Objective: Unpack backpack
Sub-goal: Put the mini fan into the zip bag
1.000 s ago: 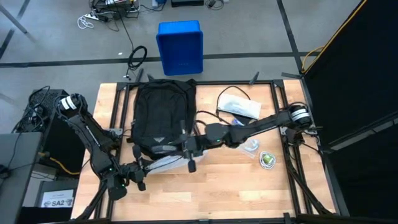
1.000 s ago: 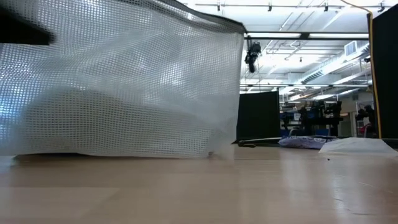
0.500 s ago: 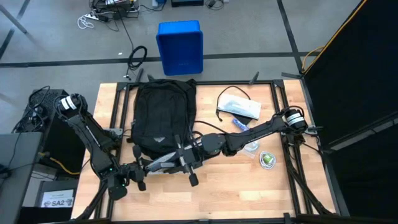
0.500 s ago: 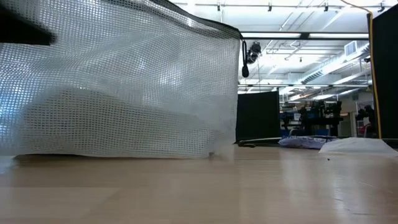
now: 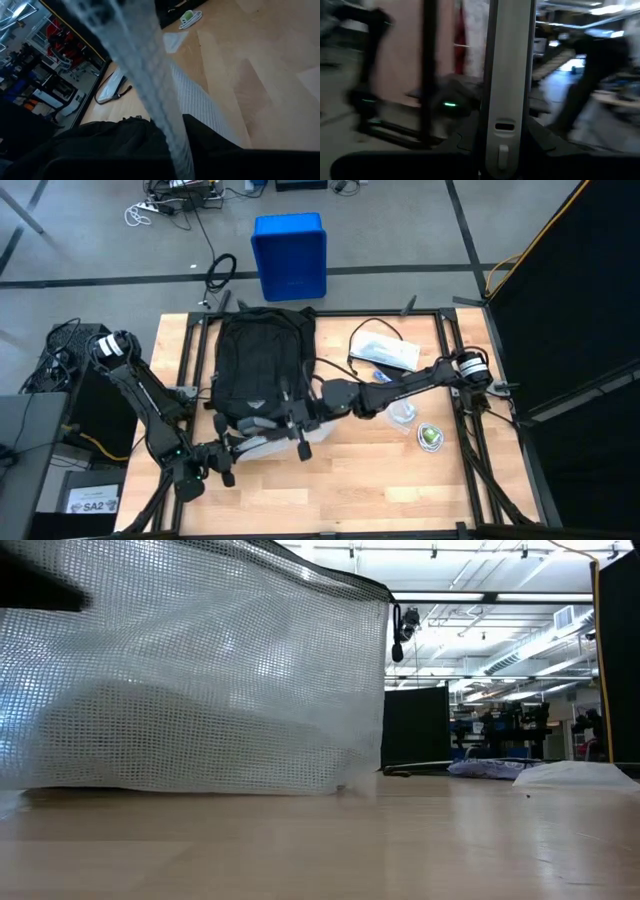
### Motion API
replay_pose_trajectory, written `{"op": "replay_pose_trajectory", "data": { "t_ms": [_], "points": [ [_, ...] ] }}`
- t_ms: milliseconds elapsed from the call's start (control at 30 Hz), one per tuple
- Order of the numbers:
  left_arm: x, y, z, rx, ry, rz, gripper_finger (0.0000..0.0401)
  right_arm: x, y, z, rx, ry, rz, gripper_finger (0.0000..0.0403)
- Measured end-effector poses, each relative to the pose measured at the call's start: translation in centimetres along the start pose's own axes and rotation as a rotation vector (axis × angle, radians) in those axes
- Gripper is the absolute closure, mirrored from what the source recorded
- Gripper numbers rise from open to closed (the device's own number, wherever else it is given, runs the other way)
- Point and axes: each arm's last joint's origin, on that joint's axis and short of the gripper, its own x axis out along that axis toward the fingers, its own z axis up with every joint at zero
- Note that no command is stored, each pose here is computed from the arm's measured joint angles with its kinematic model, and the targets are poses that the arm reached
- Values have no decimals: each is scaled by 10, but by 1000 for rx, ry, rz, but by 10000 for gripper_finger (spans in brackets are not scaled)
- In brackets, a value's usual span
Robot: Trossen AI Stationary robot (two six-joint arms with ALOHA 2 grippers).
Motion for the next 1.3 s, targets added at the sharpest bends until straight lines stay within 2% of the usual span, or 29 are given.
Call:
{"op": "replay_pose_trajectory", "data": {
  "t_ms": [67, 133, 333, 667, 967, 1300],
  "points": [
    [0, 0, 0, 0, 0, 1, 401, 1, -4, -3, -43, 10, -58, 342],
    [0, 0, 0, 0, -1, 2, 401, 2, -4, -6, -55, 26, -67, 342],
    [1, 1, 1, -9, -6, 21, 401, 6, 9, -16, -60, 56, -23, 342],
    [5, 2, 3, -44, -5, 35, 401, 6, 43, -12, -89, 56, 59, 342],
    [5, 0, 11, -40, -41, 21, 401, 5, 34, -24, -97, 179, -20, 342],
    [5, -1, 13, -42, -50, 15, 401, -2, 33, -46, -108, 414, 16, 342]
  ]
}}
